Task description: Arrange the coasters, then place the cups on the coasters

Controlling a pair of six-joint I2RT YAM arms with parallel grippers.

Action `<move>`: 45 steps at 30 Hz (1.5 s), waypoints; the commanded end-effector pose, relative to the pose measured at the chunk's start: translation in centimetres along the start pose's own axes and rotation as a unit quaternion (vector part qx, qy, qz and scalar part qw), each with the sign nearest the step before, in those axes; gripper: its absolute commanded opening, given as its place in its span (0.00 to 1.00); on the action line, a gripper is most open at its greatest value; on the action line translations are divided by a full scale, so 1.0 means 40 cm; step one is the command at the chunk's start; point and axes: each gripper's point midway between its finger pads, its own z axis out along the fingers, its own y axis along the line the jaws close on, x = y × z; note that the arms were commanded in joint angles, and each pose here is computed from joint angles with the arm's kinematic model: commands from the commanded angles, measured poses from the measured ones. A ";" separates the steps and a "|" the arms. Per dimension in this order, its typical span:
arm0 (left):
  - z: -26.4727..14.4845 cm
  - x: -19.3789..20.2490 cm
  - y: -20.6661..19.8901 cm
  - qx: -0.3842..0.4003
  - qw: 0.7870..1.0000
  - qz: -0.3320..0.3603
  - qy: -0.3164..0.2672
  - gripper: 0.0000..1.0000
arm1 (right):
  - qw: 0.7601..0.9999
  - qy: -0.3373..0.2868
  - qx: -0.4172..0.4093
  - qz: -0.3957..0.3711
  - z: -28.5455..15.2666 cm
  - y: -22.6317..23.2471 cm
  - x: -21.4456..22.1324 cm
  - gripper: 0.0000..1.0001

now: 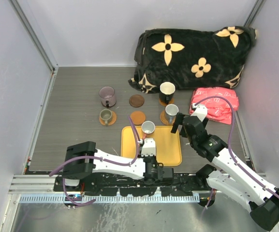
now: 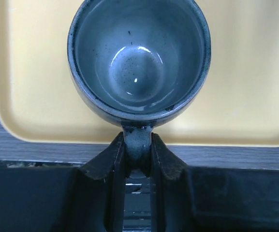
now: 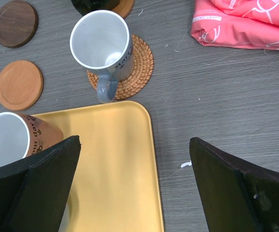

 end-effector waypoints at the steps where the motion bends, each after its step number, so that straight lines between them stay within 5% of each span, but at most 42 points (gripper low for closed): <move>1: -0.062 -0.085 0.013 -0.009 0.997 0.017 -0.075 0.00 | 1.000 -0.017 -0.006 0.015 -0.010 0.003 -0.024 1.00; 15: -0.135 -0.144 0.107 -0.016 0.994 -0.002 -0.104 0.00 | 1.000 -0.016 -0.011 0.015 -0.014 0.009 -0.030 1.00; 29: -0.178 -0.359 0.272 -0.010 0.979 0.003 -0.203 0.00 | 1.000 -0.006 -0.012 0.007 0.001 0.025 -0.028 1.00; 40: -0.092 -0.502 0.266 0.047 0.983 -0.028 -0.173 0.00 | 1.000 0.009 0.006 0.001 0.015 0.034 -0.037 1.00; 45: -0.038 -0.555 0.240 0.037 0.988 0.016 -0.151 0.00 | 1.000 0.015 0.015 0.004 0.017 0.039 -0.047 1.00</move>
